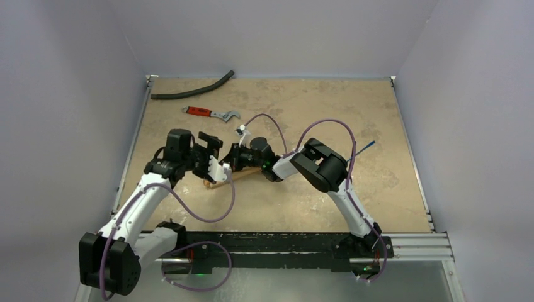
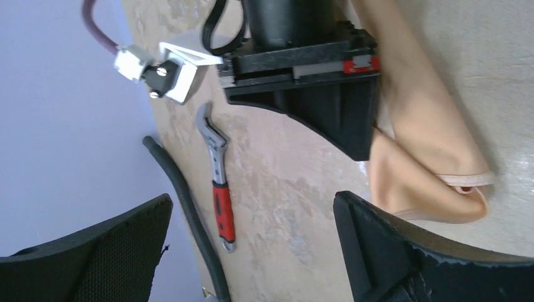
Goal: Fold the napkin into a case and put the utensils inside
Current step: Smooth out the smaller rectangle-folded napkin at the center of the board.
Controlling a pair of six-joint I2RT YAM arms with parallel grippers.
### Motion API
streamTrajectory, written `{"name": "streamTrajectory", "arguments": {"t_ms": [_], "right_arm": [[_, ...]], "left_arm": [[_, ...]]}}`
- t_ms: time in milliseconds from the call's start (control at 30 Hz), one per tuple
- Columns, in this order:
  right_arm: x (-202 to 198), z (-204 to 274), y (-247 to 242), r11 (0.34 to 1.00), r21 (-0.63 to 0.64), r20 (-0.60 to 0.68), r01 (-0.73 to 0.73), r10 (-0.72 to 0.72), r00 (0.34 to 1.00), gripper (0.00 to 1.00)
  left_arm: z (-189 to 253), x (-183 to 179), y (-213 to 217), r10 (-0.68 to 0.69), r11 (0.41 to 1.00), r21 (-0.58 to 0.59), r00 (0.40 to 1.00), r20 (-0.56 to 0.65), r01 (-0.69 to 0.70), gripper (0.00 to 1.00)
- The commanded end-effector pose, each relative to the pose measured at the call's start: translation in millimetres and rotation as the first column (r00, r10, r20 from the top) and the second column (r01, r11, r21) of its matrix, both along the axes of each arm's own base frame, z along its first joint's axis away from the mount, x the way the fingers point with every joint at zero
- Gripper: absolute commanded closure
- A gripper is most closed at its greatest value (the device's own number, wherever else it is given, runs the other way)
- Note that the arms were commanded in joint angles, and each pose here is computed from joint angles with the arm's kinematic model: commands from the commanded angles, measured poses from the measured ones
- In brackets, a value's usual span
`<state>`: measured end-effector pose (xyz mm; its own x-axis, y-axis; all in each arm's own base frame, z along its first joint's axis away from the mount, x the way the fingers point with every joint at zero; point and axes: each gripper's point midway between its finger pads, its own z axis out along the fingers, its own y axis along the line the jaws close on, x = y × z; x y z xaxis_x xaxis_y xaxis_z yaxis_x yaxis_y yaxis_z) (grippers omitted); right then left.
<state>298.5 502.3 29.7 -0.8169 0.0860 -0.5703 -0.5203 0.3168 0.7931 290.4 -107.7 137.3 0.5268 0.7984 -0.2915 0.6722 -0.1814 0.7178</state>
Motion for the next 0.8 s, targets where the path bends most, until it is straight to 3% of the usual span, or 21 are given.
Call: {"name": "streamTrajectory", "arguments": {"t_ms": [0,67,333,567,767], "right_arm": [[-27,-84,-29,0.982,-0.184,-0.148,-0.038,0.011,0.989,1.00],[-28,-80,-29,0.983,-0.179,-0.148,-0.043,0.016,0.989,1.00],[-38,-81,-30,0.982,-0.168,-0.189,-0.088,0.055,0.980,1.00],[-39,-87,-30,0.979,-0.174,-0.205,-0.102,0.065,0.977,1.00],[-39,-91,-31,0.979,-0.177,-0.217,-0.101,0.061,0.974,1.00]], "left_arm": [[-4,-14,-9,-0.141,0.988,0.041,0.983,-0.117,0.146,0.01],[-24,-28,-3,-0.148,0.983,0.078,0.967,-0.207,0.167,0.01],[-70,-65,24,-0.292,0.914,0.199,0.912,-0.287,0.355,0.01],[-99,-71,26,-0.379,0.869,0.237,0.891,-0.249,0.436,0.02],[-113,-62,19,-0.377,0.884,0.218,0.907,-0.188,0.413,0.01]]}}
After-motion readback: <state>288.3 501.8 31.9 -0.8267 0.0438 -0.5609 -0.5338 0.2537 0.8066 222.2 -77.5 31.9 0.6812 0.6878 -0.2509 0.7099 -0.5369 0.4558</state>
